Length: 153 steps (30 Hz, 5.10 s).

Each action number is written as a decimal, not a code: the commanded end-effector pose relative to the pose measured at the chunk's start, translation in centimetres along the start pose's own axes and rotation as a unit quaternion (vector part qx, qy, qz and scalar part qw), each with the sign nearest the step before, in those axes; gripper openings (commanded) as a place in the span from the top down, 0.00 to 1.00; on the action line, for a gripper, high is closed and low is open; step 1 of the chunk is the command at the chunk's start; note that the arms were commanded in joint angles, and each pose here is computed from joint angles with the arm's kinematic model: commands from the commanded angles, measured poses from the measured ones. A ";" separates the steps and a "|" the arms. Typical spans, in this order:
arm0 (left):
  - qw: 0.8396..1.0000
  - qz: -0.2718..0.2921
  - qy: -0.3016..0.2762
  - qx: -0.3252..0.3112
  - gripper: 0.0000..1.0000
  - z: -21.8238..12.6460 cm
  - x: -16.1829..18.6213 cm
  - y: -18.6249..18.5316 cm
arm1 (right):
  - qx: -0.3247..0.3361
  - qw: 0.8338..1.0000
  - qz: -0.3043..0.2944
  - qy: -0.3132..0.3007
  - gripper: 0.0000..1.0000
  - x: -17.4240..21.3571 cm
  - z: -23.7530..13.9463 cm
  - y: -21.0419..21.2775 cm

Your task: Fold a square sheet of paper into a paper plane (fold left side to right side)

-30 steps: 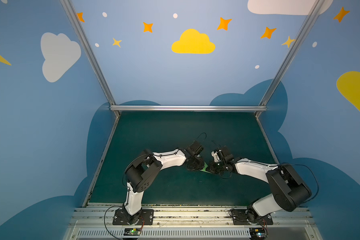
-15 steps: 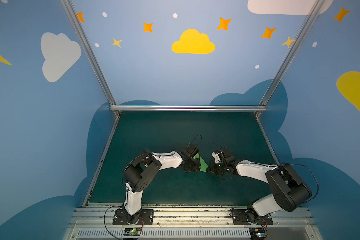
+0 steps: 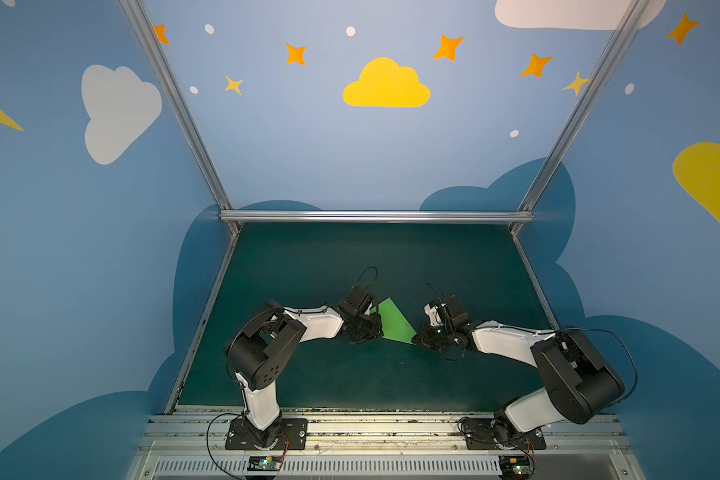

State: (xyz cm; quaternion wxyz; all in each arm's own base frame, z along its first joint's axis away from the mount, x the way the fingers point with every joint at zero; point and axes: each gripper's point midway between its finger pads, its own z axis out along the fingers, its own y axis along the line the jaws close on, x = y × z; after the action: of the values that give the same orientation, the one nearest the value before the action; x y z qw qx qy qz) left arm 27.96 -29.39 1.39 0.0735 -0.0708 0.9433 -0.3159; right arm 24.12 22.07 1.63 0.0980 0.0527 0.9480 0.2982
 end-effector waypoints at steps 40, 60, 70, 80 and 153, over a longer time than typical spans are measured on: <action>0.995 0.066 0.031 -0.070 0.96 4.2 1.8 -2.2 | 0.055 0.998 0.024 0.029 1.00 2.6 0.8 -4.2; 0.996 0.040 0.038 -0.072 0.96 4.3 2.7 -0.5 | 0.051 0.996 0.071 0.005 1.00 4.5 -3.1 -7.7; 0.991 0.082 0.060 -0.082 0.96 3.1 4.5 -0.8 | -0.019 0.998 0.032 -0.050 1.00 1.5 -7.4 -2.3; 0.993 0.107 0.022 -0.046 0.77 -1.6 3.1 -4.5 | -0.062 0.998 -0.014 -0.014 1.00 -0.4 -5.4 1.6; 0.999 -0.023 0.025 0.020 0.96 -3.7 2.7 -4.5 | 0.008 0.967 -0.255 -0.020 0.54 2.1 -5.0 4.4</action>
State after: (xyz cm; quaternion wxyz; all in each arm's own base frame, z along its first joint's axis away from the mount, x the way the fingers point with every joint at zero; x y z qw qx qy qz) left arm 25.73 -31.65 6.09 0.0730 -0.0912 0.9348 -0.3355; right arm 20.63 22.86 7.03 0.1622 -0.1424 0.9347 0.2824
